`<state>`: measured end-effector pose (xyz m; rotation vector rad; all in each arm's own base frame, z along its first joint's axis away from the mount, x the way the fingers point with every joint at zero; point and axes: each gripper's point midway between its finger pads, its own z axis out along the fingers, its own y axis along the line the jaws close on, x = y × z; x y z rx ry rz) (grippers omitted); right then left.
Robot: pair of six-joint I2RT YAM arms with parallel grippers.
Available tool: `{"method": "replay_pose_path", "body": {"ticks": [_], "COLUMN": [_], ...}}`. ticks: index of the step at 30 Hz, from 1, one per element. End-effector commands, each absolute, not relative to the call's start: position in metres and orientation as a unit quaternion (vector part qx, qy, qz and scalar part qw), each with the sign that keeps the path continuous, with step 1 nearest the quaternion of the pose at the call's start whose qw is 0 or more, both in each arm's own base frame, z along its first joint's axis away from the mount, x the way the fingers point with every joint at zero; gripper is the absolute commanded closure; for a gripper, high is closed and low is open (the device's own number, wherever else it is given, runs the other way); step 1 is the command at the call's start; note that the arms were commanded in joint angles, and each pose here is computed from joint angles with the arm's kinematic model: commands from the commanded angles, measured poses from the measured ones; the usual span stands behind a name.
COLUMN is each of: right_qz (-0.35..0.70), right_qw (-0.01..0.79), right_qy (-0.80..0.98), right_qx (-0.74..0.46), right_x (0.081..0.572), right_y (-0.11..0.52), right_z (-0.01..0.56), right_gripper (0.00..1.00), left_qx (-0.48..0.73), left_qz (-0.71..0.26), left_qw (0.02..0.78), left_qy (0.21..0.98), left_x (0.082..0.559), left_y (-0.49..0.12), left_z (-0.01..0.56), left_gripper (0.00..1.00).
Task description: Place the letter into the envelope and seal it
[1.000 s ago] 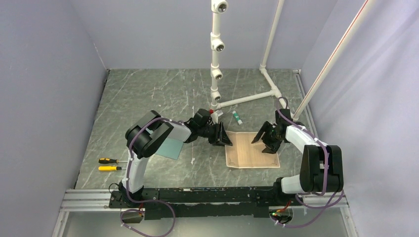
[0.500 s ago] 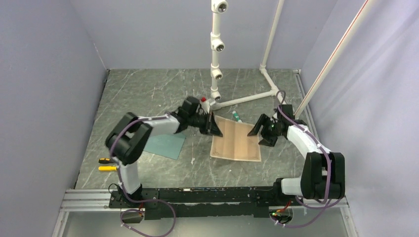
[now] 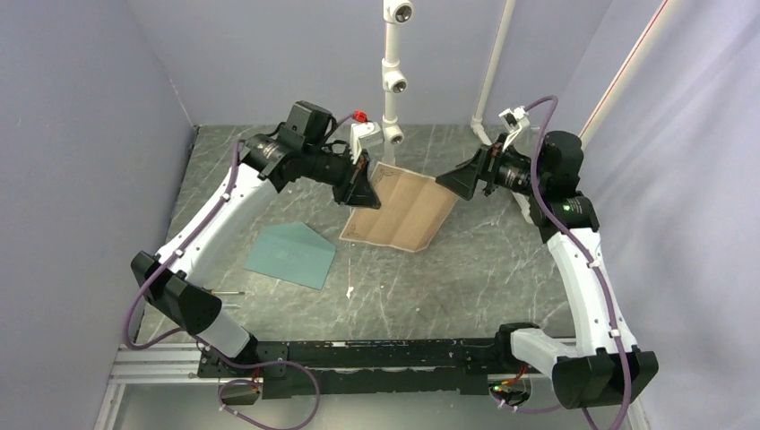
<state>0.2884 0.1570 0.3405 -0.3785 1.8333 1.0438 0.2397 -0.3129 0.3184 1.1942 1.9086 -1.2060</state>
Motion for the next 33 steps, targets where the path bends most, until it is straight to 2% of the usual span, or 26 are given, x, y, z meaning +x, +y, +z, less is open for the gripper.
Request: {"method": "replay_pose_path", "body": {"ticks": [1,5,9,15,17,18,21,23,24,26,27,28,29,31,33], "right_qz": [0.449,0.452,0.431,0.421,0.424,0.422,0.41,0.407,0.405,0.396,0.387,0.38,0.375,0.365,0.359], "right_qw": [0.51,0.474,0.409,0.356,0.352,0.349,0.355,0.371,0.381,0.412,0.432,0.451,0.467,0.5,0.527], "right_qy": [0.668,0.66,0.678,0.708,0.708,0.711,0.722,0.718,0.715,0.708,0.706,0.701,0.696,0.685,0.671], "right_qx": [-0.303,-0.368,-0.433,-0.442,-0.441,-0.44,-0.43,-0.426,-0.424,-0.415,-0.407,-0.401,-0.397,-0.384,-0.379], "right_x": [0.265,0.248,0.233,0.233,0.233,0.234,0.242,0.244,0.245,0.252,0.256,0.26,0.262,0.269,0.273], "right_y": [0.18,0.197,0.21,0.216,0.219,0.219,0.22,0.221,0.221,0.221,0.22,0.219,0.219,0.218,0.217], "right_z": [0.384,0.382,0.351,0.325,0.325,0.324,0.324,0.329,0.333,0.342,0.347,0.352,0.357,0.369,0.379], "right_gripper": [0.01,0.02,0.11,0.28,0.43,0.54,0.97,1.0,1.0,1.0,1.0,1.0,1.0,1.0,1.0], "left_qx": [0.505,0.52,0.532,0.537,0.539,0.539,0.533,0.521,0.518,0.515,0.512,0.511,0.51,0.512,0.514], "left_qz": [-0.419,-0.4,-0.381,-0.355,-0.355,-0.356,-0.352,-0.346,-0.344,-0.342,-0.344,-0.345,-0.349,-0.363,-0.375], "left_qw": [0.266,0.3,0.325,0.341,0.34,0.341,0.348,0.355,0.36,0.373,0.38,0.391,0.403,0.429,0.458], "left_qy": [0.707,0.693,0.683,0.685,0.684,0.683,0.686,0.695,0.695,0.692,0.689,0.683,0.675,0.649,0.621], "left_x": [0.212,0.211,0.21,0.213,0.212,0.212,0.215,0.22,0.221,0.221,0.221,0.22,0.218,0.209,0.201], "left_y": [-0.285,-0.279,-0.272,-0.264,-0.264,-0.264,-0.264,-0.264,-0.264,-0.263,-0.263,-0.264,-0.264,-0.264,-0.264], "left_z": [0.324,0.339,0.344,0.345,0.346,0.347,0.35,0.352,0.355,0.364,0.369,0.376,0.385,0.405,0.427], "left_gripper": [0.98,0.97,0.98,0.98,0.98,0.98,0.97,0.97,0.9,0.59,0.39,0.26,0.18,0.09,0.07]}}
